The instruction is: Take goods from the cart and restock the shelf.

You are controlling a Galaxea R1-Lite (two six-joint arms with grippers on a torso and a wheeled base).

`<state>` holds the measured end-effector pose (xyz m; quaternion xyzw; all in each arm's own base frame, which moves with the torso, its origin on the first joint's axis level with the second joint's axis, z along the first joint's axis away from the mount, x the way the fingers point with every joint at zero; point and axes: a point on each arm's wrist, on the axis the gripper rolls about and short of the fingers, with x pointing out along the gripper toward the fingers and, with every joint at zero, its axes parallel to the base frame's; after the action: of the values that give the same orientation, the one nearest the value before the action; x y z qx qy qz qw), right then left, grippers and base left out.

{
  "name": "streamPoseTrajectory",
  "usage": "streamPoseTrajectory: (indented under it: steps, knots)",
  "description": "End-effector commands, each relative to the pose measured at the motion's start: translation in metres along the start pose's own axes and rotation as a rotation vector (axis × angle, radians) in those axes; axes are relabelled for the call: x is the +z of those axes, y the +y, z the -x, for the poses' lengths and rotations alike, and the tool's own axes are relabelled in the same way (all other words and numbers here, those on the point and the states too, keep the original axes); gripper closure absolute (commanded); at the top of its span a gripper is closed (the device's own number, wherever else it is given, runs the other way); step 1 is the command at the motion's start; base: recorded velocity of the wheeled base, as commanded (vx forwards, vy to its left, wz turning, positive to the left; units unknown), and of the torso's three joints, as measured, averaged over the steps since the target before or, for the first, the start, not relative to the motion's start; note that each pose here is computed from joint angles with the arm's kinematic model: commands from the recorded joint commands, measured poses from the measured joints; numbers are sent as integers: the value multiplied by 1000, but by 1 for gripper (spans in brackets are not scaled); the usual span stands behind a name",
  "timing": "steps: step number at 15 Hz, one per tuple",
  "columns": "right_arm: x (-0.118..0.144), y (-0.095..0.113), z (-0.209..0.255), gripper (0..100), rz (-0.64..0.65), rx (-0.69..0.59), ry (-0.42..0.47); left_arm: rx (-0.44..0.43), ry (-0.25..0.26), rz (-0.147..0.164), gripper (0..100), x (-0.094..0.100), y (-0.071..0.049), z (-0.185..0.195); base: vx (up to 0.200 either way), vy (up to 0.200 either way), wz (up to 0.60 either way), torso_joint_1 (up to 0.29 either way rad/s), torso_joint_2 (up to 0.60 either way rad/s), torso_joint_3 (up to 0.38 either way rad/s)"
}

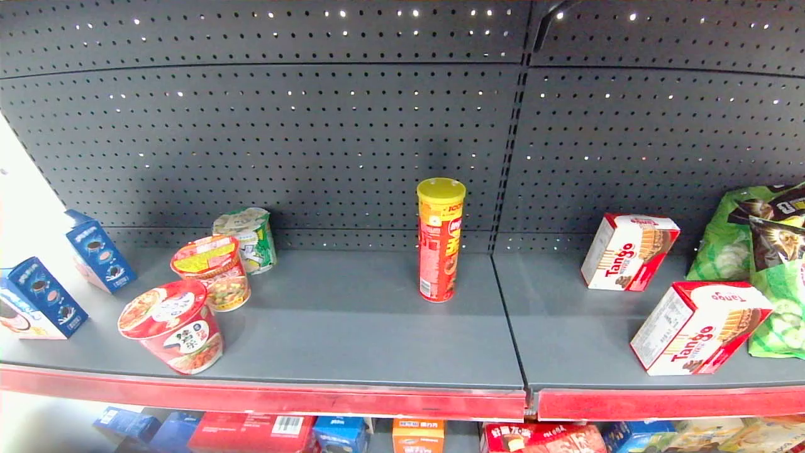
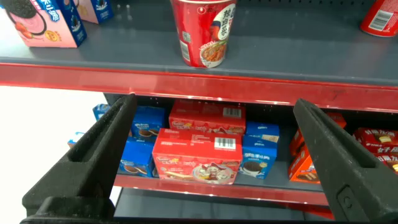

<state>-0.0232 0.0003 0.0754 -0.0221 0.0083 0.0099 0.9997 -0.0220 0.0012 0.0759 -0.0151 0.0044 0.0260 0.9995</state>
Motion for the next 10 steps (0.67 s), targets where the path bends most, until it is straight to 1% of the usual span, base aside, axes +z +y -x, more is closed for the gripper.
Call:
streamPoseTrajectory:
  steps: [1,4,5,6,7,8,9,10]
  knots:
    - [0,0,0,0,-35,-3,-2,0,1,0,0,0,0,0,0,0,0,0,0,0]
    - [0,0,0,0,-29,-1,0,0,1,0,0,0,0,0,0,0,0,0,0,0]
    - [18,0,5,0,-17,27,-92,0,1,0,0,0,0,0,0,0,0,0,0,0]
    - [36,2,12,0,11,120,-177,0,1,0,0,0,0,0,0,0,0,0,0,0]
    - [39,3,13,0,33,179,-188,0,1,2,0,0,0,0,0,0,0,0,0,0]
    - [42,3,14,0,32,161,-186,0,1,2,0,0,0,0,0,0,0,0,0,0]
    - [60,2,11,0,17,78,-149,0,1,0,0,0,0,0,0,0,0,0,0,0]
    - [85,2,9,0,-27,22,-145,0,1,0,0,0,0,0,0,0,0,0,0,0]
